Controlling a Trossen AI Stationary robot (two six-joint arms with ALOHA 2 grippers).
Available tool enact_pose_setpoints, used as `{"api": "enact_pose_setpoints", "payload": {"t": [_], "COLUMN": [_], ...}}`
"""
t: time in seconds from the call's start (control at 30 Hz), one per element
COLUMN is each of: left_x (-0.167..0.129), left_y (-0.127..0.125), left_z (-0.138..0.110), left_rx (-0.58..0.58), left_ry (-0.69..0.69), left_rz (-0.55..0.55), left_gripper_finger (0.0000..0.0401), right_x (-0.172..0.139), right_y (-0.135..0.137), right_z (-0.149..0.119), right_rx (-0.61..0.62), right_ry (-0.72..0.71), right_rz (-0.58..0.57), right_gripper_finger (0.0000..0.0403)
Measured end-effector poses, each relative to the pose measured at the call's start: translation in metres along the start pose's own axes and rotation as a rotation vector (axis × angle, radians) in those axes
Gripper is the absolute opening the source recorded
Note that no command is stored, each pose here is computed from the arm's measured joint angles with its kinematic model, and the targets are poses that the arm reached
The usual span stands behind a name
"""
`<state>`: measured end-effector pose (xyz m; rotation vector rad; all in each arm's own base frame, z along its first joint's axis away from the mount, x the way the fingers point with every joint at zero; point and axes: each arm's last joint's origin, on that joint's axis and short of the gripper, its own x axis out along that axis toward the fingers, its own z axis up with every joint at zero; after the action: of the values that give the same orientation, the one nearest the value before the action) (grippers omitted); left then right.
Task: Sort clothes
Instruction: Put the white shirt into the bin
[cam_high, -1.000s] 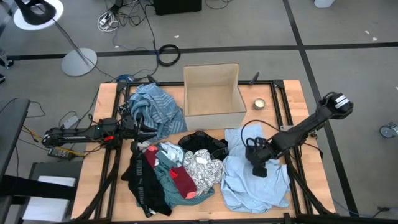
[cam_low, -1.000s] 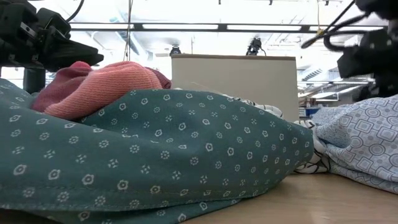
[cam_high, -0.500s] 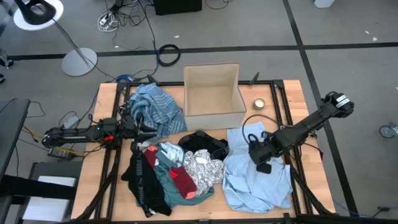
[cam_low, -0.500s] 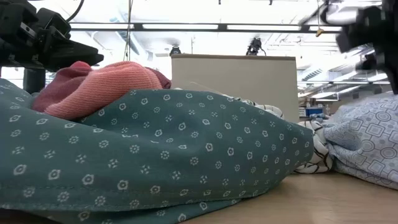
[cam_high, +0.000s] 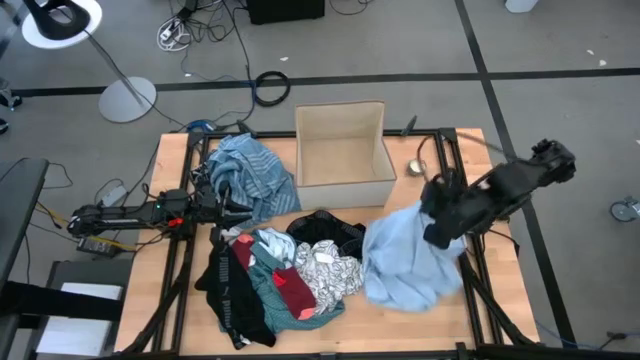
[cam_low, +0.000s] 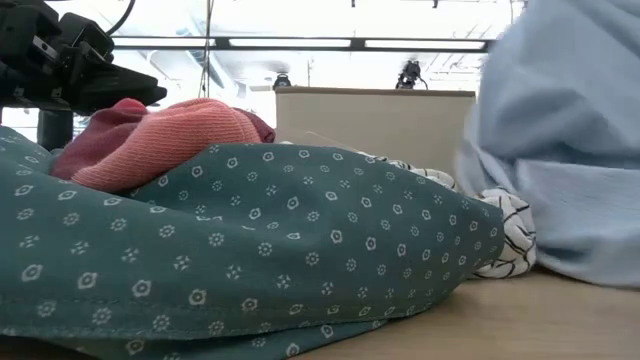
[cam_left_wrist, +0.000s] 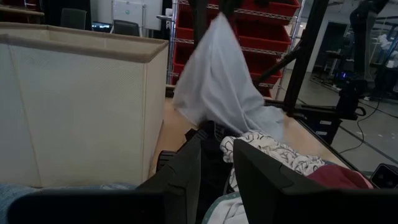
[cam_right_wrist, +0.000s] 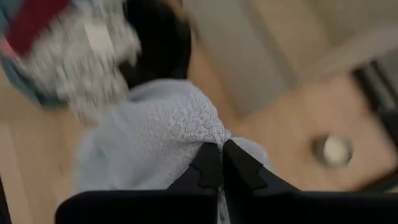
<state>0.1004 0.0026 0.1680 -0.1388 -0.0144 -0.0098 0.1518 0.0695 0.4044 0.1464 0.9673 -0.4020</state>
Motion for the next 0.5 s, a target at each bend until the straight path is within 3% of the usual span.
{"api": "enact_pose_setpoints", "payload": {"t": [0.27, 0.5], "left_x": [0.000, 0.000], "left_y": [0.000, 0.000], "left_z": [0.000, 0.000], "left_rx": [0.000, 0.000], "left_ry": [0.000, -0.001], "left_rz": [-0.001, 0.000], "left_gripper_finger": [0.0101, 0.0101], "right_x": [-0.049, -0.066], "right_y": [-0.018, -0.026], "right_z": [0.046, 0.107], "right_rx": [-0.010, -0.112], "right_ry": [-0.350, -0.703], "right_rz": [0.014, 0.001], "right_gripper_finger": [0.0003, 0.0003]}}
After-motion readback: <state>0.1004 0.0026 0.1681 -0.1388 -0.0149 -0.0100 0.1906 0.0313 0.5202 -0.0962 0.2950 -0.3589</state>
